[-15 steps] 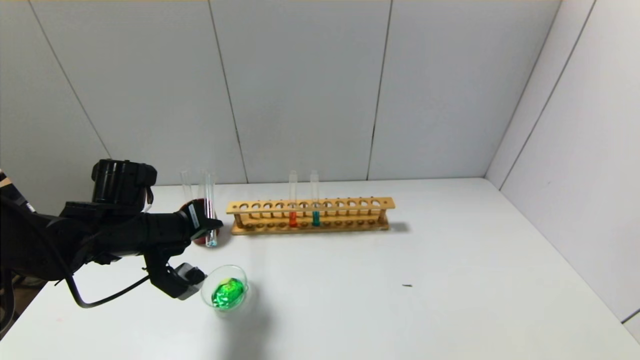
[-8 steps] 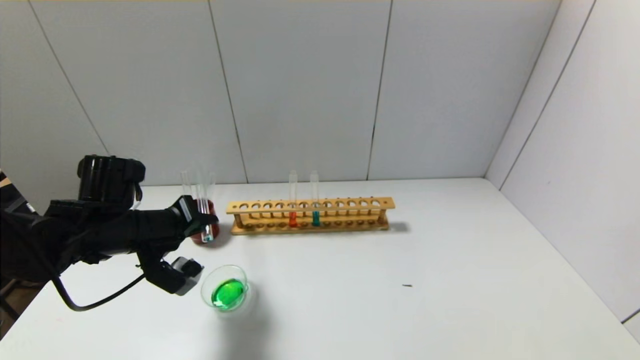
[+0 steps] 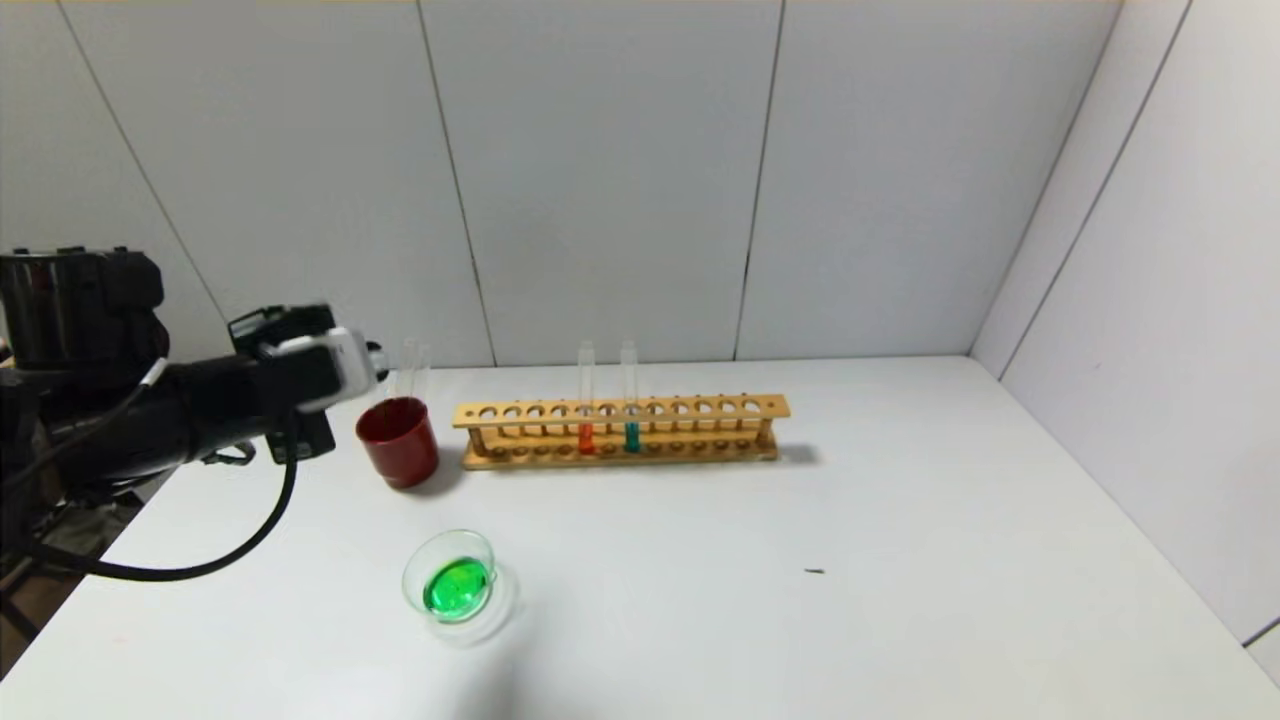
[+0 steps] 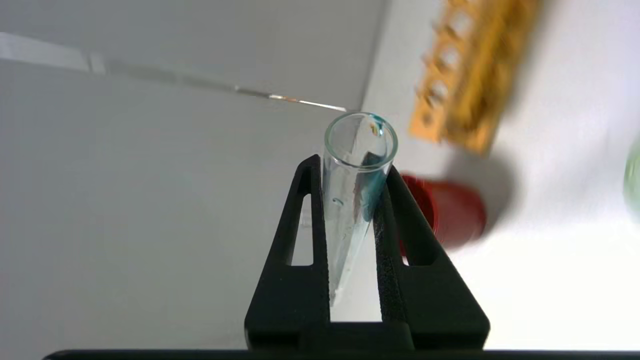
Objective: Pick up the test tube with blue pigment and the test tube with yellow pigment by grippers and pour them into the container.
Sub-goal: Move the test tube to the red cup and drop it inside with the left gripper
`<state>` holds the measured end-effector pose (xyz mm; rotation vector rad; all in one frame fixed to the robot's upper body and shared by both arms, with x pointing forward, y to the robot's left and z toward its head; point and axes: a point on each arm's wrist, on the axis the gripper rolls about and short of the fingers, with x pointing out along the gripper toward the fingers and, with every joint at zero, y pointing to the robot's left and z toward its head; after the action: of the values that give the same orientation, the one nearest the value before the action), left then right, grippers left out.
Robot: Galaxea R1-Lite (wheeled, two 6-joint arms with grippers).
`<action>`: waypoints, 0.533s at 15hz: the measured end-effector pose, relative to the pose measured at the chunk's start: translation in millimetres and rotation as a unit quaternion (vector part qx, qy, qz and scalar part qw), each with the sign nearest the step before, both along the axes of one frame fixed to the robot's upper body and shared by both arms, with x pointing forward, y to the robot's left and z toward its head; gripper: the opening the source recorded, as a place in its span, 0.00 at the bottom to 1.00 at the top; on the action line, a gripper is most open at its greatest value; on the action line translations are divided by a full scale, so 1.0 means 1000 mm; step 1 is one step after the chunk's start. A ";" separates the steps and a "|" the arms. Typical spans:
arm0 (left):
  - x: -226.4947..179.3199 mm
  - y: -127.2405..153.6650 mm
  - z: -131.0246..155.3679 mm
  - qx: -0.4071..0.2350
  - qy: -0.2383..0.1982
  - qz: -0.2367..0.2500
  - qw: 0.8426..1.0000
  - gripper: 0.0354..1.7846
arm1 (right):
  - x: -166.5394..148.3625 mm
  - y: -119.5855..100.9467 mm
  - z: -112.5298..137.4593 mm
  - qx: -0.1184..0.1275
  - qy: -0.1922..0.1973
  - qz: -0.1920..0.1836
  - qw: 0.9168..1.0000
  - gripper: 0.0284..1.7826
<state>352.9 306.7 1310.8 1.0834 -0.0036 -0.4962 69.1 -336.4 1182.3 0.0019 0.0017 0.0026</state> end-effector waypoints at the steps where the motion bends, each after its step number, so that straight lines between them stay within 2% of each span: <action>1: 0.001 0.001 0.010 -0.085 0.011 0.023 0.996 0.16 | 0.000 0.000 0.000 0.000 0.000 0.000 1.000 0.98; 2: 0.002 0.003 0.018 -0.162 0.026 0.042 0.986 0.16 | 0.000 0.000 0.000 0.000 0.000 0.000 1.000 0.98; 5: 0.018 0.014 0.025 -0.339 0.080 0.089 0.933 0.16 | 0.000 0.000 0.000 0.000 0.000 0.000 1.000 0.98; 7: 0.031 0.021 0.018 -0.399 0.107 0.108 0.904 0.16 | 0.000 0.000 0.000 0.000 0.000 0.000 1.000 0.98; 8: 0.038 0.024 0.014 -0.409 0.110 0.114 0.899 0.16 | 0.000 0.000 0.000 0.000 0.000 0.000 1.000 0.98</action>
<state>390.7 330.9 1324.3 0.1914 0.1041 -0.3447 69.1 -336.4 1182.3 0.0019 0.0017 0.0026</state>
